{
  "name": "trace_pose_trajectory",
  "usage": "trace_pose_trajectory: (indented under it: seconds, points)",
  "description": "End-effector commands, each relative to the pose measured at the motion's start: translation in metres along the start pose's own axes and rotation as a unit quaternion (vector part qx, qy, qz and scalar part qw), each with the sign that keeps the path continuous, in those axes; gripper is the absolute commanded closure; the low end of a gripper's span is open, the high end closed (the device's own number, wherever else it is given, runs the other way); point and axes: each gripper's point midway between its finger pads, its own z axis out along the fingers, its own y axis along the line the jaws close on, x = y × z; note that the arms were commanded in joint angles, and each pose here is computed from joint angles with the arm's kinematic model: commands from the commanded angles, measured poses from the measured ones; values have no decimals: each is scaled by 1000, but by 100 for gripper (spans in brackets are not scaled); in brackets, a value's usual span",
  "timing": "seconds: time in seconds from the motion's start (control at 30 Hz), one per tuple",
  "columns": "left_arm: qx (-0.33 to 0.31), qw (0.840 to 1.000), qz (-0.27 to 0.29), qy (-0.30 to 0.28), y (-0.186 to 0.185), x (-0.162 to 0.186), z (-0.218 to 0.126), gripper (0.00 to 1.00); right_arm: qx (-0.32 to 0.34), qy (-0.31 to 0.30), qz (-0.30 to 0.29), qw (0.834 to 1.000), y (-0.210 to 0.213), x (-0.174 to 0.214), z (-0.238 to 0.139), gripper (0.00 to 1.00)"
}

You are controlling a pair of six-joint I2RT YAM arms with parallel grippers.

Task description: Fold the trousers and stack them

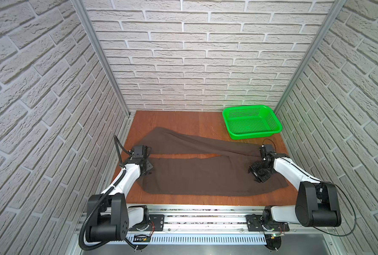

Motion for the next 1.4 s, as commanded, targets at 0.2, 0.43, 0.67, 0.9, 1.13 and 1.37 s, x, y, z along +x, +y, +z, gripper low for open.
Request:
trace_pose_trajectory:
  seconds: [0.2, 0.43, 0.67, 0.9, 1.13, 1.37]
  points:
    - [-6, 1000, -20, -15, 17, -3, -27, 34, -8, 0, -5, 1000, -1, 2, 0, 53]
    - [27, 992, -117, -33, 45, -41, -53, 24, -11, 4, -7, 1000, 3, 2, 0, 53]
    - [84, 976, -198, 22, 56, -56, -15, 34, -10, 9, -8, 1000, 4, 3, 1, 54]
    - [108, 967, -227, 43, 47, -52, 15, 49, 6, 4, -15, 1000, 0, 3, -3, 54]
    - [122, 964, -228, 63, 35, -47, 27, 46, 17, -2, -9, 1000, -4, 1, -5, 54]
    - [110, 965, -223, 88, 37, -26, 16, 25, 11, -4, -9, 1000, -1, 3, -6, 54]
